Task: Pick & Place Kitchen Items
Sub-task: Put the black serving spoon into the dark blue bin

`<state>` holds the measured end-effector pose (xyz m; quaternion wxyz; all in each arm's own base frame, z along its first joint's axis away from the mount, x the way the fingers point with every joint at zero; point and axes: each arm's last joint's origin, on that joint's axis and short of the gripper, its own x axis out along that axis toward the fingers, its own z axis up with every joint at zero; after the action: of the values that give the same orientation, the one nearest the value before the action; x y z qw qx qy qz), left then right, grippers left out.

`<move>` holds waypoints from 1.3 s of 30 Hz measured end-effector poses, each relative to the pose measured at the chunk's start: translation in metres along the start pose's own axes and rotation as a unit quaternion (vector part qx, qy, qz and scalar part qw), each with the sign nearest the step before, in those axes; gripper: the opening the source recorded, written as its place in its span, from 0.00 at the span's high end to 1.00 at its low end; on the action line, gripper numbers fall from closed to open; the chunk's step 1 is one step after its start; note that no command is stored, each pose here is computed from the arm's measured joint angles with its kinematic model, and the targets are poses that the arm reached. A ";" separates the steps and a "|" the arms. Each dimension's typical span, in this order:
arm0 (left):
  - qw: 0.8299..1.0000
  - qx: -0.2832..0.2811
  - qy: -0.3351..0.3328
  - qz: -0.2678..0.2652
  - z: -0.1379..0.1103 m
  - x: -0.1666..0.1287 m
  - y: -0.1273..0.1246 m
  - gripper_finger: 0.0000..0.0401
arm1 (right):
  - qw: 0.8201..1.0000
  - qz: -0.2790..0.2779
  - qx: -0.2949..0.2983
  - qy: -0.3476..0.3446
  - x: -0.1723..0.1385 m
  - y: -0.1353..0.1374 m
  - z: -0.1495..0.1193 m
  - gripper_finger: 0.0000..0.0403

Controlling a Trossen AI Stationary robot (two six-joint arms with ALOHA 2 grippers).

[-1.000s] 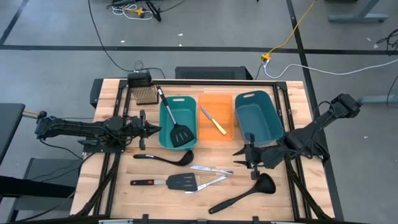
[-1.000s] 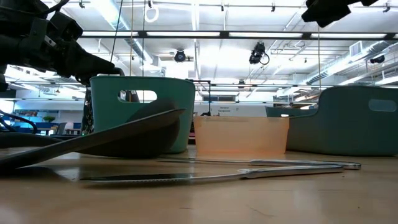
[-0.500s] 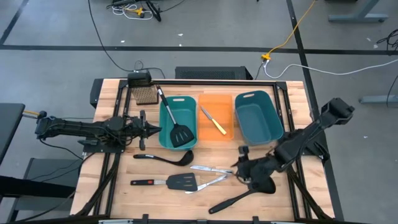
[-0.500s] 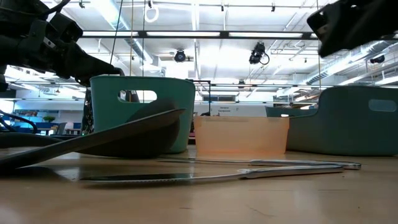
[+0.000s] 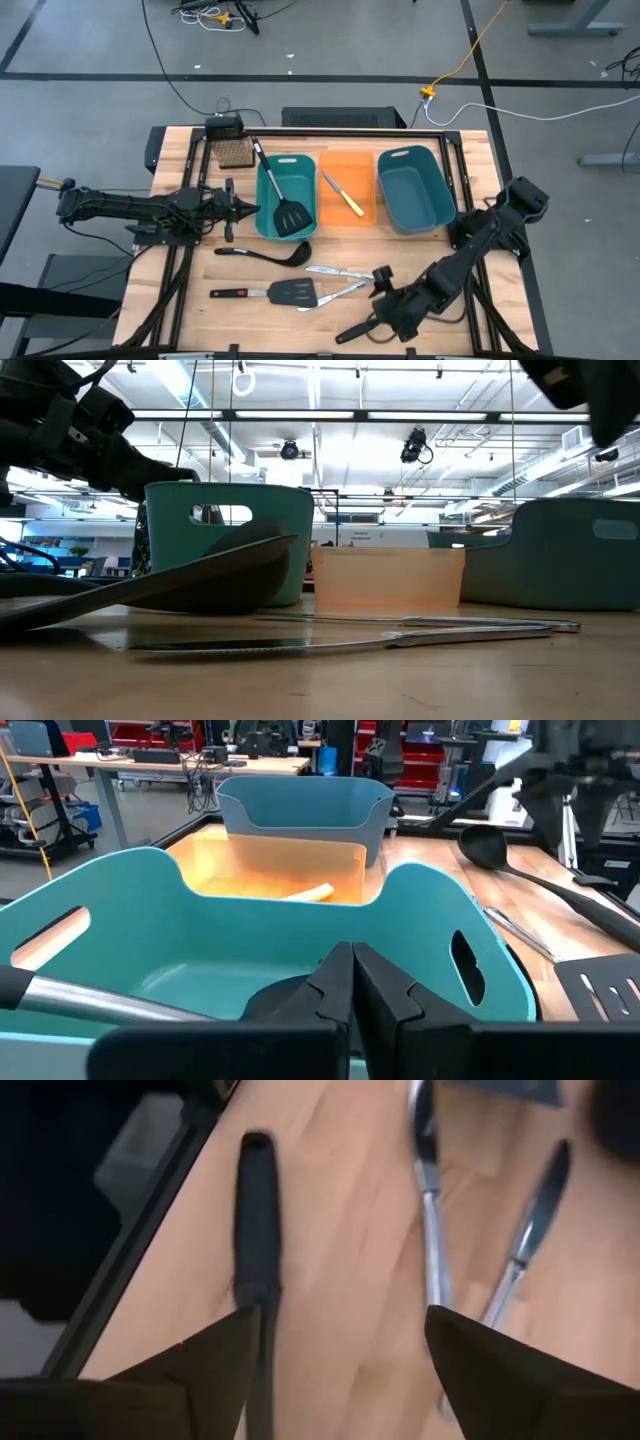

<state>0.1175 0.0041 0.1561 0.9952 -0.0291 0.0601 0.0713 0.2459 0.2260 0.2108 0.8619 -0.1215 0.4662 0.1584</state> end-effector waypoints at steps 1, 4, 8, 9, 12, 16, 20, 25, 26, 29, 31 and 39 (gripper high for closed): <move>1.000 0.000 0.000 0.000 0.000 0.000 0.000 0.98 | 1.000 0.000 -0.004 0.008 0.002 0.004 0.002 0.26; 1.000 0.000 -0.001 0.000 0.000 0.000 0.000 0.98 | 1.000 0.002 -0.007 0.022 0.010 0.015 0.003 0.25; 1.000 0.000 -0.001 0.000 0.000 0.000 0.000 0.98 | 0.999 0.002 -0.016 0.041 0.021 0.028 -0.002 0.25; 1.000 0.000 -0.001 0.000 0.000 0.000 0.000 0.98 | 0.999 0.001 -0.013 0.047 0.023 0.030 -0.003 0.25; 1.000 0.000 -0.001 0.000 0.000 0.000 0.000 0.98 | 0.998 -0.010 -0.008 0.068 0.030 0.033 -0.010 0.27; 1.000 0.000 -0.002 0.000 0.000 0.000 0.000 0.98 | 0.996 -0.016 -0.008 0.085 0.040 0.036 -0.015 0.29; 1.000 -0.001 -0.002 0.000 0.000 0.000 0.000 0.98 | 0.995 -0.018 -0.007 0.099 0.050 0.037 -0.019 0.30; 1.000 -0.001 -0.002 0.000 0.000 0.000 0.000 0.98 | 0.992 -0.016 -0.011 0.122 0.063 0.040 -0.025 0.30; 1.000 -0.001 -0.002 0.000 0.000 0.000 0.000 0.98 | 0.992 -0.016 -0.012 0.124 0.065 0.040 -0.026 0.30; 1.000 -0.001 -0.002 0.000 0.000 0.000 0.000 0.98 | 0.991 -0.017 -0.010 0.129 0.070 0.040 -0.028 0.31; 1.000 -0.001 -0.002 0.000 0.000 0.000 0.000 0.98 | 0.991 -0.018 -0.002 0.131 0.072 0.040 -0.028 0.33; 1.000 -0.003 -0.004 0.000 0.001 0.000 0.000 0.98 | 0.991 -0.014 0.013 0.130 0.073 0.040 -0.027 0.57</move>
<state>0.1176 0.0041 0.1569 0.9954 -0.0321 0.0560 0.0714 0.2471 0.2649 0.1324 0.7975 -0.1366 0.5746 0.1232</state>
